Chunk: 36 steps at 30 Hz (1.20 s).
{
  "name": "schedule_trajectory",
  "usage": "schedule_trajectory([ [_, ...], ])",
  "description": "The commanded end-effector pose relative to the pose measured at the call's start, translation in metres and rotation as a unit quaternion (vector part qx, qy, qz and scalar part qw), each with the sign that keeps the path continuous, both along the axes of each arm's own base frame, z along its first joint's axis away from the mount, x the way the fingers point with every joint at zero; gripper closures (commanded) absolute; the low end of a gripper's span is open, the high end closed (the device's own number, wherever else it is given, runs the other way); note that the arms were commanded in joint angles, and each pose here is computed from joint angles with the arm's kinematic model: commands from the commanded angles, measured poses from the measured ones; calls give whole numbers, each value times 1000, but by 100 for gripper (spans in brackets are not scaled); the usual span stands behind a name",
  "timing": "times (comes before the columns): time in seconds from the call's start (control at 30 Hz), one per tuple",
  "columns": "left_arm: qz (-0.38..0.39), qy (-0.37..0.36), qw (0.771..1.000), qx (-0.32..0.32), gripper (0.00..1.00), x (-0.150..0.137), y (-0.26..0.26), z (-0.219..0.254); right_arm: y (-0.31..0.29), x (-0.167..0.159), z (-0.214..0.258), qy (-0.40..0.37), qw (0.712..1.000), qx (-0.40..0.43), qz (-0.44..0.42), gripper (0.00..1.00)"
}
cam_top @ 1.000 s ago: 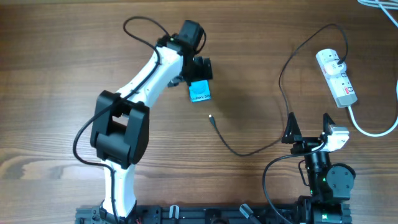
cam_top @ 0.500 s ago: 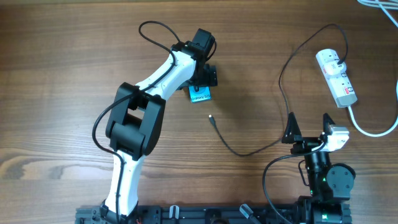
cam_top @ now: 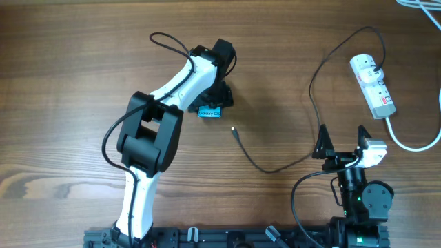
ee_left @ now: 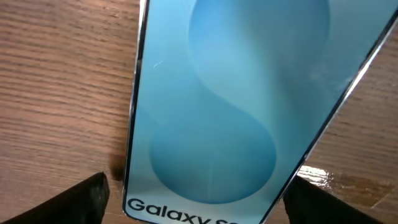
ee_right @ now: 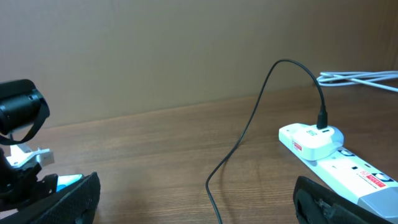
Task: Plug charger to phone and switch on socket
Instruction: 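Lift the phone upright with the left gripper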
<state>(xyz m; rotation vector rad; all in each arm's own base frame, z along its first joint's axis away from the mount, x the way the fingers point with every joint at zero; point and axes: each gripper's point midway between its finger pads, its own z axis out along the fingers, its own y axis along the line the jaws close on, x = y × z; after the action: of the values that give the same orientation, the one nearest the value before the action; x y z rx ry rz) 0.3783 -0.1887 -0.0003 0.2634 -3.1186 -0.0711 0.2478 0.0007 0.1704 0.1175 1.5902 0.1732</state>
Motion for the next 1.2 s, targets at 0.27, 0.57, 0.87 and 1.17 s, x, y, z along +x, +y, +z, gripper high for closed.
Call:
schedule_trajectory([
  [0.27, 6, -106, 993, 54, 6, 49, 13, -12, 0, 0, 2, -4, 1000, 1, 0, 0],
  [0.57, -104, 1, 995, 0, 16, 6, -1, -18, 0, 0, 2, -4, 1000, 1, 0, 0],
  [0.87, -100, -20, 995, 9, 0, 16, 0, -17, 0, 0, 2, -4, 1000, 1, 0, 0],
  [1.17, -64, -23, 998, 12, 0, 27, 23, -17, 0, 0, 2, -4, 1000, 1, 0, 0],
])
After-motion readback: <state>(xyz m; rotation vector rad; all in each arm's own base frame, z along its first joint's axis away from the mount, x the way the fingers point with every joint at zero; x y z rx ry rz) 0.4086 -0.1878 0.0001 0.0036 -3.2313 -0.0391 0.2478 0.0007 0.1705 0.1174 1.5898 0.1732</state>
